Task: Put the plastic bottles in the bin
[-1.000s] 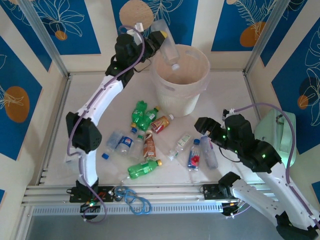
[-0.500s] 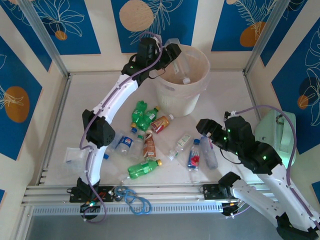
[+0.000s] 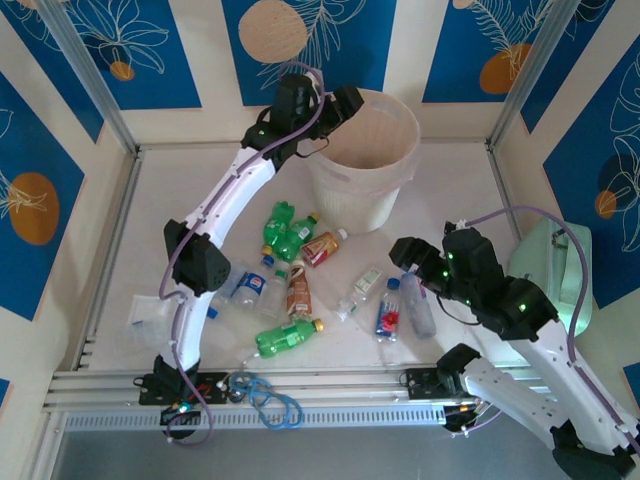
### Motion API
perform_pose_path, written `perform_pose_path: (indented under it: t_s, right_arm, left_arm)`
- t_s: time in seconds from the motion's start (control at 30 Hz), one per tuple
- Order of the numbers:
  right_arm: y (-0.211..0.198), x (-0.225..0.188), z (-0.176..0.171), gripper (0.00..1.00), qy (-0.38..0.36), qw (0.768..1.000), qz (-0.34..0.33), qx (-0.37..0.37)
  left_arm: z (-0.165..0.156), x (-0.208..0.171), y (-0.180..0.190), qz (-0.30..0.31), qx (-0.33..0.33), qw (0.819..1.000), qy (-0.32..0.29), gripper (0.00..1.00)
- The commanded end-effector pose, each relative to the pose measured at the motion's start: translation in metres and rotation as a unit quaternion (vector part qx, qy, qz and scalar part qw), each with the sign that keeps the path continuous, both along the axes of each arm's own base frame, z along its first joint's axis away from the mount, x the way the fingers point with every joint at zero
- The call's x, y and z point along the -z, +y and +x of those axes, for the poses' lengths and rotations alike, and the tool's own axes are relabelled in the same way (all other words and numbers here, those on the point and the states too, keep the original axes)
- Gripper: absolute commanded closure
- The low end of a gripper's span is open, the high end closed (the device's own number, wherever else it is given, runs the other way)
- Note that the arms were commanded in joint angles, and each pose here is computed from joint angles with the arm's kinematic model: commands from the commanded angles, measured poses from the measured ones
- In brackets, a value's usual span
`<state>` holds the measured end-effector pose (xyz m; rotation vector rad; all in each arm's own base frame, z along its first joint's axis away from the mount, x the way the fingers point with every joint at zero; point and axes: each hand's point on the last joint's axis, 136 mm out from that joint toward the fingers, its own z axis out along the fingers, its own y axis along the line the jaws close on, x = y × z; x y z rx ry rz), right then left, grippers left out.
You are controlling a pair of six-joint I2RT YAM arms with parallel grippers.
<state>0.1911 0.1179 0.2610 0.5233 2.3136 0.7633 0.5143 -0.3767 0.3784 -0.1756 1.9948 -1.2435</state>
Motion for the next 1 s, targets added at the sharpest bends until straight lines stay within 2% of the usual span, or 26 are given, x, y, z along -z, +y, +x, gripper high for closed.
perform_pose_path:
  t_s: [0.0, 0.2, 0.3, 0.47, 0.63, 0.73, 0.83, 0.97]
  right_arm:
    - [-0.006, -0.013, 0.002, 0.15, -0.012, 1.000, -0.020, 0.006]
    - [-0.018, -0.002, 0.001, 0.15, 0.021, 0.997, -0.072, 0.020]
    - [-0.023, 0.015, -0.001, 0.15, 0.057, 0.993, -0.100, 0.028]
    - [-0.031, 0.046, -0.010, 0.15, 0.127, 0.981, -0.142, 0.039]
    - [-0.037, 0.073, -0.023, 0.18, 0.198, 0.960, -0.192, 0.049]
    - [-0.043, 0.086, -0.032, 0.18, 0.238, 0.944, -0.220, 0.058]
    - [-0.035, 0.099, -0.038, 0.20, 0.262, 0.938, -0.221, 0.042]
    - [-0.048, 0.114, -0.049, 0.19, 0.301, 0.918, -0.249, 0.069]
  left_arm:
    - [-0.038, -0.092, 0.036, 0.009, -0.012, 0.995, -0.097, 0.20]
    - [-0.096, -0.122, 0.087, 0.113, -0.018, 0.980, -0.161, 0.21]
    - [-0.129, -0.116, 0.112, 0.151, -0.018, 0.973, -0.175, 0.20]
    - [-0.178, -0.080, 0.153, 0.184, -0.031, 0.969, -0.161, 0.16]
    - [-0.215, -0.021, 0.185, 0.202, -0.047, 0.972, -0.107, 0.15]
    - [-0.228, 0.008, 0.193, 0.202, -0.047, 0.976, -0.072, 0.15]
    - [-0.234, 0.031, 0.196, 0.201, -0.046, 0.978, -0.039, 0.16]
    - [-0.234, 0.048, 0.197, 0.201, -0.050, 0.978, -0.015, 0.17]
